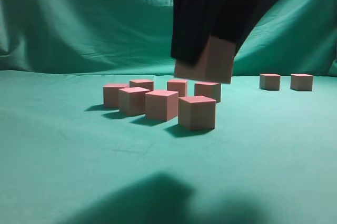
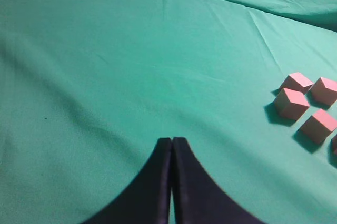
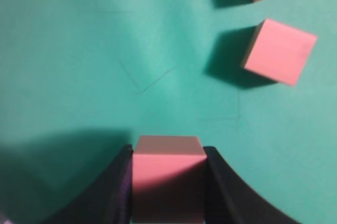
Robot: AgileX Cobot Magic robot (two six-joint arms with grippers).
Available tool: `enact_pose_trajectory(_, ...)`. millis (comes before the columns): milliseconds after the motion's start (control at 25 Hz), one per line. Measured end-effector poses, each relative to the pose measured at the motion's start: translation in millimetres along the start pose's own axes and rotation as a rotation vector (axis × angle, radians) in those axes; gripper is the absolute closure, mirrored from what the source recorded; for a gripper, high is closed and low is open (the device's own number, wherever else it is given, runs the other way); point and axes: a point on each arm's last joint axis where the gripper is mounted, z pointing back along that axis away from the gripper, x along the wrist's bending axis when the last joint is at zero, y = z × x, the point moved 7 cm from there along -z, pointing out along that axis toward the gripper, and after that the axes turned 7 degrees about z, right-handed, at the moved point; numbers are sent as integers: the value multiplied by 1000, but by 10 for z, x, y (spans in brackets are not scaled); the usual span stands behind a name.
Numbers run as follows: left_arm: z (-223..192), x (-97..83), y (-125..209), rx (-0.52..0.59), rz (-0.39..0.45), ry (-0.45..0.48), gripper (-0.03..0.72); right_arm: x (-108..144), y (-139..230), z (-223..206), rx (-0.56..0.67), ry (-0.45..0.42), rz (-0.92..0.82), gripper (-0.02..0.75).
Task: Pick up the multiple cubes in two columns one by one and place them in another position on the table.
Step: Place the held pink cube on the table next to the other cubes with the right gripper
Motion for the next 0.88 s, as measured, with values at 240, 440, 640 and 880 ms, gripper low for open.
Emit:
enact_pose_trajectory(240,0,0,0,0,0,0,688,-117,-80,-138,-9,58,41,481)
enact_pose_trajectory(440,0,0,0,0,0,0,688,-148,-92,-239,4,66,45,481)
enact_pose_trajectory(640,0,0,0,0,0,0,688,-178,-96,-353,19,72,47,481)
enact_pose_trajectory(880,0,0,0,0,0,0,688,-227,-127,-464,15,91,62,481)
